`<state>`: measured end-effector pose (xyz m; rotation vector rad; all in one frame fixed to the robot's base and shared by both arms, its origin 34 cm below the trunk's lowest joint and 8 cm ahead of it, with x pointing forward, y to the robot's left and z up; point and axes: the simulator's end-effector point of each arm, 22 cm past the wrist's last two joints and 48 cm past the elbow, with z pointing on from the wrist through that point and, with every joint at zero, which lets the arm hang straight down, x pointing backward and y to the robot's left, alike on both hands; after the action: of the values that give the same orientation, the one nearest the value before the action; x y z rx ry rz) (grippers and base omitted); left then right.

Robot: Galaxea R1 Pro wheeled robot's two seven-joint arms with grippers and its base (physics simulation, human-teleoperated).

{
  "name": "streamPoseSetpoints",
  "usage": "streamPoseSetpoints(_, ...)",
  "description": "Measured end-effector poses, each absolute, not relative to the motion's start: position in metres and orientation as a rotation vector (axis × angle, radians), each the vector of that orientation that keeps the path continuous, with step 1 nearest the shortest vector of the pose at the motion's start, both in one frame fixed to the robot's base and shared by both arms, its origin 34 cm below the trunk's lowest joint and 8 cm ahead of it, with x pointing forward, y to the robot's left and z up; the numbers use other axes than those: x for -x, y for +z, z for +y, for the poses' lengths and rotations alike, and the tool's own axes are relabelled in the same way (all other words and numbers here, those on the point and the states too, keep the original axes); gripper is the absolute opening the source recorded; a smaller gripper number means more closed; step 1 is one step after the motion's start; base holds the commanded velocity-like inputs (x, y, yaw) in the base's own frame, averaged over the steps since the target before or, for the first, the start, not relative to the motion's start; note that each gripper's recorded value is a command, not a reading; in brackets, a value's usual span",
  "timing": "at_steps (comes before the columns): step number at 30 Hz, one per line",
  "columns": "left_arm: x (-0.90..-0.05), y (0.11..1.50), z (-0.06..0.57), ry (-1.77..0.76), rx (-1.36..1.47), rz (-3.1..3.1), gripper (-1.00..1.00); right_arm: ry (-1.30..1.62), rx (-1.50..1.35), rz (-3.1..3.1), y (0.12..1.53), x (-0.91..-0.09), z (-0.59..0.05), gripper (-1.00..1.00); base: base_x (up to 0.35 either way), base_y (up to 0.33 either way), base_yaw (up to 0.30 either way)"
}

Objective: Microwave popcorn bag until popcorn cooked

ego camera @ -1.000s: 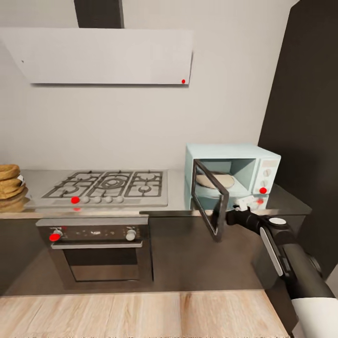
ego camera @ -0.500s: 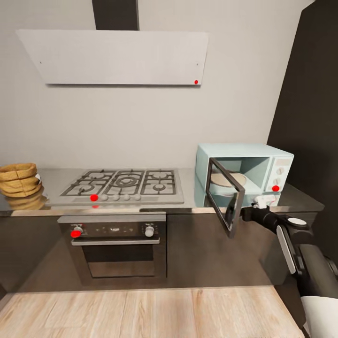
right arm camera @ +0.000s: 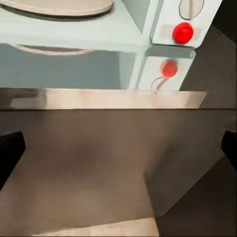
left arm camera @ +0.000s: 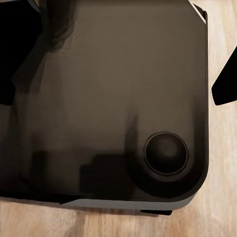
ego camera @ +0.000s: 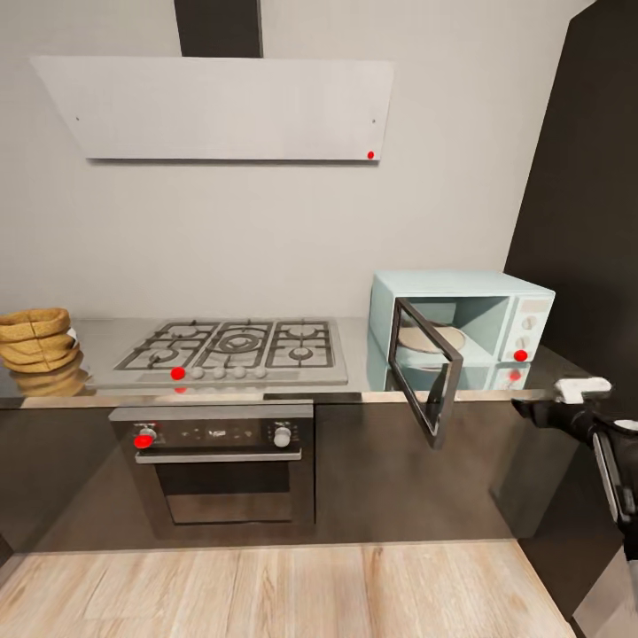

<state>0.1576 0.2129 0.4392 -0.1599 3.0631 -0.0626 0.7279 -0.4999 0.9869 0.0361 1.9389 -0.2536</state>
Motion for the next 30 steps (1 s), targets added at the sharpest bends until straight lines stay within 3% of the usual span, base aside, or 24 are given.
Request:
streamPoseSetpoints(8, -0.157, 0.439, 0.215, -0.058, 0.162, 3.064, 1.0, -0.131, -0.105, 2.453, 0.732, -0.666, -0.49, 1.0, 0.0, 0.0, 0.0)
streamPoseSetpoints(13, -0.157, 0.439, 0.215, -0.058, 0.162, 3.065, 1.0, 0.024, -0.094, 2.79, 0.568, -0.527, -0.431, 1.0, 0.0, 0.0, 0.0)
streamPoseSetpoints(16, -0.157, 0.439, 0.216, -0.057, 0.162, 3.065, 1.0, -0.015, -0.026, 2.778, 0.54, -0.493, -0.416, 1.0, 0.0, 0.0, 0.0)
streamPoseSetpoints(19, -0.157, 0.439, 0.216, -0.055, 0.162, 3.064, 1.0, 0.022, 0.03, 2.879, 0.481, -0.372, -0.369, 1.0, 0.0, 0.0, 0.0)
streamPoseSetpoints(22, -0.157, 0.439, 0.217, -0.055, 0.164, 3.064, 1.0, -0.023, 0.03, 2.911, 0.464, -0.325, -0.355, 1.0, 0.0, 0.0, 0.0)
streamPoseSetpoints(30, -0.158, 0.439, 0.219, -0.046, 0.295, 3.054, 1.0, -0.05, 0.024, 2.927, 0.458, -0.307, -0.339, 1.0, 0.0, 0.0, 0.162)
